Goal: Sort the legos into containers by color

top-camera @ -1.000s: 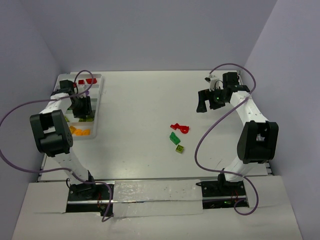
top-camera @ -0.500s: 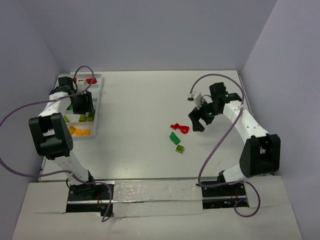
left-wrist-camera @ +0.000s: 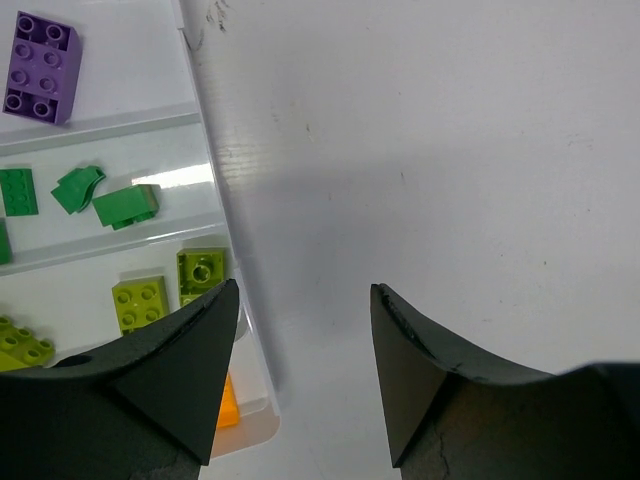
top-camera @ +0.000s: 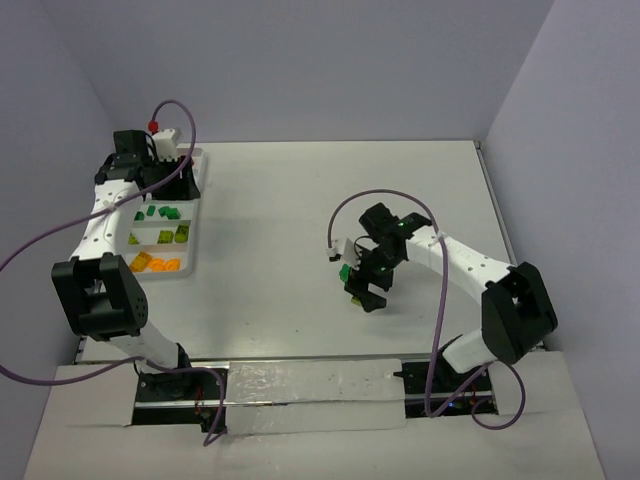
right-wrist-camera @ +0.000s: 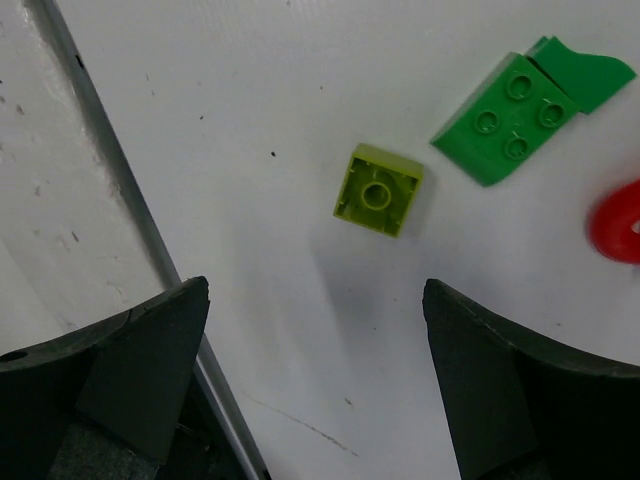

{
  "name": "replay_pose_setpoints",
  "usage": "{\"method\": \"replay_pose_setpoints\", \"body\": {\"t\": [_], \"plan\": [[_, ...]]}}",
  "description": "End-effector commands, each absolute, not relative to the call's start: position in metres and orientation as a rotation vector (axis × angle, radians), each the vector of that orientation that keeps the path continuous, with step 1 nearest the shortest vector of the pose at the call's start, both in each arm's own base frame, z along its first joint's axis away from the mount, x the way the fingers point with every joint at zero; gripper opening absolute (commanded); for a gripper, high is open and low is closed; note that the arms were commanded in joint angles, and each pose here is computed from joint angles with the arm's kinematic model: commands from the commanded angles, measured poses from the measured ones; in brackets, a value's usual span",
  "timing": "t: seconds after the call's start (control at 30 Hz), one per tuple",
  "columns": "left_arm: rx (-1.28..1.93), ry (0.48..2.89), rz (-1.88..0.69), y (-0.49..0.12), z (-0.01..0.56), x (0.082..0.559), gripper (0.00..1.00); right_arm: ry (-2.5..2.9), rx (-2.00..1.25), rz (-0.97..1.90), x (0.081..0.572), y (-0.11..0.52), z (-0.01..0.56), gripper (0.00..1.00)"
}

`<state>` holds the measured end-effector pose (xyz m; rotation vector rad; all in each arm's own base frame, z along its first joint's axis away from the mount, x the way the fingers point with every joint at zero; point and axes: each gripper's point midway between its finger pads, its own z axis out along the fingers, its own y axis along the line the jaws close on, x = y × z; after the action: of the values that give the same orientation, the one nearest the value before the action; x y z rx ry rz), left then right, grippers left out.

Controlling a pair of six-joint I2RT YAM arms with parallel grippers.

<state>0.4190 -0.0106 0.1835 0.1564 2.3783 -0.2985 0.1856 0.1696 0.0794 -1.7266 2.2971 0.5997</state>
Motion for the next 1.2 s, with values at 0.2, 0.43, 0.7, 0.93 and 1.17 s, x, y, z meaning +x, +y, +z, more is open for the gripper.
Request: {"method": "replay_pose_setpoints", "body": {"t": [0.2,0.43,0.7,0.93,1.17], "plan": [[0.196,2.29,-0.192,-0.001,0.207,0.405,0.65,2.546,-1.555,0.493,0.187,0.191,0.043,0.94],[0.202,2.29,-0.188,-0.001,0.203,0.4,0.65,2.607,-1.466,0.32,0.202,0.186,0.025,0.92],[0.211,2.267,-0.226,-0.007,0.206,0.404,0.64,2.613,-1.436,0.205,0.215,0.181,0.01,0.77],[0.234,2.234,-0.29,-0.017,0.214,0.397,0.62,2.576,-1.451,0.172,0.21,0.175,0.005,0.51],[0.246,2.234,-0.474,-0.042,0.213,0.38,0.61,2.412,-1.451,0.426,0.204,0.206,0.045,0.25]]}}
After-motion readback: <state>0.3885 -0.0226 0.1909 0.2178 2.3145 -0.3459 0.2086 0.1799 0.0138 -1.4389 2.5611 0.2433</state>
